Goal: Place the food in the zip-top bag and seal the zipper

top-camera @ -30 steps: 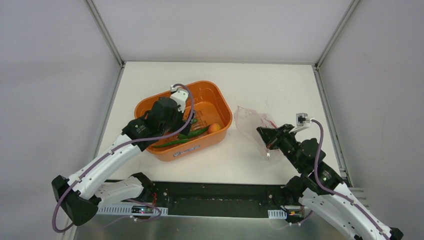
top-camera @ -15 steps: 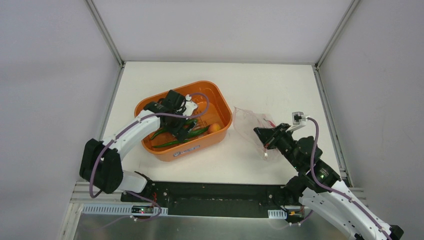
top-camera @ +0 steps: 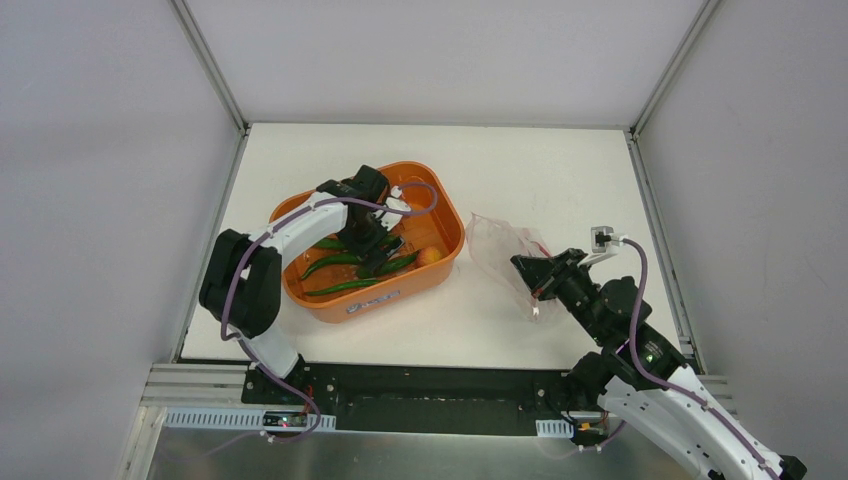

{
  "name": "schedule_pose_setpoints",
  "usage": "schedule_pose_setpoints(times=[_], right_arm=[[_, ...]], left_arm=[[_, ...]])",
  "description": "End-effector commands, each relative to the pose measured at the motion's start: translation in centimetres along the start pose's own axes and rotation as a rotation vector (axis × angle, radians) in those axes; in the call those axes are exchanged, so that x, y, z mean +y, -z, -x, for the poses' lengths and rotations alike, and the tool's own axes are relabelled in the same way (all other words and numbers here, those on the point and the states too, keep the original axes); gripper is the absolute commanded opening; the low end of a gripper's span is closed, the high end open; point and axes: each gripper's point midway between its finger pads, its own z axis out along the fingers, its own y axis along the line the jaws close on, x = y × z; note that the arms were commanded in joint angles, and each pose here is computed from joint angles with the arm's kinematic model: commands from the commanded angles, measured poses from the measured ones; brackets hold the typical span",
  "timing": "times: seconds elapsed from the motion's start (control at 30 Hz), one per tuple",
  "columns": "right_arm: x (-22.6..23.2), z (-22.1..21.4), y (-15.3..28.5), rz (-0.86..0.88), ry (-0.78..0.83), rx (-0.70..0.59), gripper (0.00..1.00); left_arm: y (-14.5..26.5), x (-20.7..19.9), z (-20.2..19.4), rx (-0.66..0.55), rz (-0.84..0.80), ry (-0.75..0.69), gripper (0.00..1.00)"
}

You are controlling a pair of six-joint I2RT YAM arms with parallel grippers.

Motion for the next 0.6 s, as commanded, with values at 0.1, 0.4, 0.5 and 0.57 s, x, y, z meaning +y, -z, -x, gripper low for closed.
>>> schedule_pose_setpoints(times=[0.1,0.4,0.5,0.57], right_arm=[[0.9,1.3,0.2,0.02,-0.012,-0.036,0.0],[0.9,1.0,0.1,0.024,-0.029,-0.034,0.0],[0.8,1.2,0.2,0.021,-0.028,-0.04,0.0],[0.7,1.2,0.2,0.019,-0.03,-0.04,0.0]], left_arm=[[-1.5,-0.5,-1.3,0.025,-0.032,0.04,0.88],[-2.4,-0.9,-1.9,-0.002,-0.024,0.098,0.52],[-1.8,-1.0,-1.8,-0.028,-0.017,0.098,0.37],[-1.2,-0.9,-1.7,-0.047,-0.006,0.097,0.3]])
